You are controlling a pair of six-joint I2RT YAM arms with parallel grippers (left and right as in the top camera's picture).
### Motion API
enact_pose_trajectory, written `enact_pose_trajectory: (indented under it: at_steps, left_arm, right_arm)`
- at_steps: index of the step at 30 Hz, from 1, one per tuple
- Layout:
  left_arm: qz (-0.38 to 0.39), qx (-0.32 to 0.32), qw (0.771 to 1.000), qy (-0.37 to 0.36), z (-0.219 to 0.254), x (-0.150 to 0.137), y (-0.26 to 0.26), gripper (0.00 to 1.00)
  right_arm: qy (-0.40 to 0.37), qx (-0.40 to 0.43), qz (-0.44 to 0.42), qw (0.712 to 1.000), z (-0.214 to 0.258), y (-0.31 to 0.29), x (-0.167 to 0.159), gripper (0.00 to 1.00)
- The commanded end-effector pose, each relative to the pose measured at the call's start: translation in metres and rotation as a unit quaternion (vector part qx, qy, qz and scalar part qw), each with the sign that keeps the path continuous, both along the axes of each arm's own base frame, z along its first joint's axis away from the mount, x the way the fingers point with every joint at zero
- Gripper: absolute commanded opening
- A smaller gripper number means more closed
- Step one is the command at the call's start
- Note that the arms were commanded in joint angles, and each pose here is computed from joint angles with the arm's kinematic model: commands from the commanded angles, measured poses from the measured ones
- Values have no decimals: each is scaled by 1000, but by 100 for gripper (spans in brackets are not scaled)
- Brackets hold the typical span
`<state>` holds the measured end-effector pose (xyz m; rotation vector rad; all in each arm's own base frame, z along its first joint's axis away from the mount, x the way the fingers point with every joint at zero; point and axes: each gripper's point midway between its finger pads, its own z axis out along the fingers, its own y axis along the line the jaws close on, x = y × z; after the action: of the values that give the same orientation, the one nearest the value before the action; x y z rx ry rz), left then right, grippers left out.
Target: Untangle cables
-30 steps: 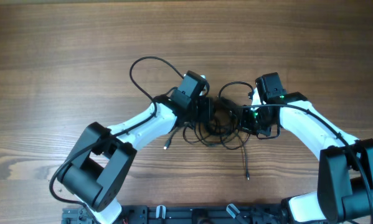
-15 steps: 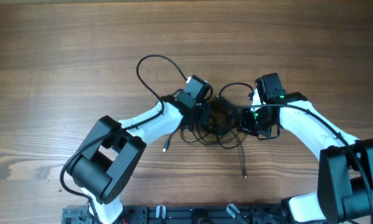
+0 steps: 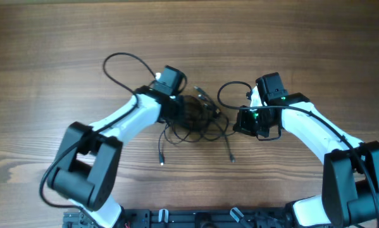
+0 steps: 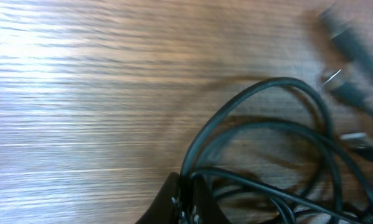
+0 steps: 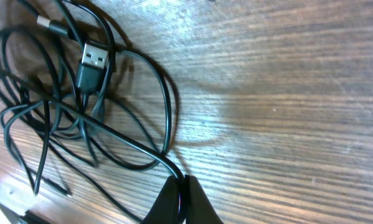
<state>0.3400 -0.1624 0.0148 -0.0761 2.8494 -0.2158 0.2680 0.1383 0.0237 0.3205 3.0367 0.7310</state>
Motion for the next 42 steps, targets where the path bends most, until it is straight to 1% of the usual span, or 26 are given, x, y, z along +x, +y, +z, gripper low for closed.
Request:
enact_pose_trajectory:
  at_steps: [1, 3, 4, 5, 7, 10, 14, 18, 19, 24, 27, 28, 31, 33, 34, 36, 39, 42]
  left_arm:
    - [72, -15, 997, -33, 28, 18, 39, 4]
    - [51, -70, 996, -29, 40, 14, 19, 4]
    - [40, -97, 994, -27, 46, 12, 10, 4]
    - [29, -124, 992, -27, 55, 10, 1, 4]
    - [14, -159, 987, -35, 70, 10, -9, 4]
    - [-8, -214, 975, -62, 102, 11, -21, 4]
    - [-76, -315, 938, -127, 172, 6, -42, 4]
    - [-110, -352, 917, -153, 207, -8, -48, 4]
    - [-116, -356, 914, -155, 211, -10, -49, 4]
    - [-127, -357, 911, -162, 217, -14, -49, 4]
    - [-149, -382, 899, -153, 223, -22, -57, 4]
    - [-166, -399, 889, -151, 230, -27, -62, 4]
    - [-234, -459, 841, -165, 261, -40, -77, 4]
    - [-263, -495, 811, -171, 282, -47, -83, 4]
    - [-268, -505, 802, -173, 290, -48, -85, 4]
    - [-266, -511, 798, -178, 295, -47, -85, 4]
    - [-253, -504, 806, -179, 291, -42, -84, 4]
    - [-251, -505, 807, -176, 290, -42, -84, 4]
  right_arm:
    - [-31, 15, 33, 999, -2, 0, 8, 5]
    - [-78, 121, 87, 986, 22, 32, 15, 14]
    - [-101, 177, 109, 973, 38, 48, 19, 20]
    - [-118, 215, 119, 962, 50, 57, 22, 27]
    - [-141, 257, 135, 946, 65, 67, 26, 43]
    - [-147, 261, 137, 944, 67, 69, 27, 57]
    - [-147, 243, 129, 950, 62, 65, 30, 59]
    - [-149, 240, 129, 951, 61, 64, 31, 59]
    - [-150, 238, 128, 951, 61, 64, 31, 59]
    - [-149, 247, 131, 948, 63, 66, 30, 70]
    - [-153, 267, 138, 941, 70, 70, 29, 71]
    - [-156, 274, 141, 938, 72, 71, 30, 71]
    - [-151, 282, 125, 939, 76, 73, 33, 73]
    - [-151, 296, 118, 936, 82, 76, 36, 74]
    - [-154, 305, 120, 932, 86, 78, 37, 74]
    - [-156, 336, 117, 921, 99, 83, 41, 74]
    - [-169, 391, 136, 894, 124, 91, 41, 75]
    - [-174, 410, 143, 884, 135, 94, 42, 75]
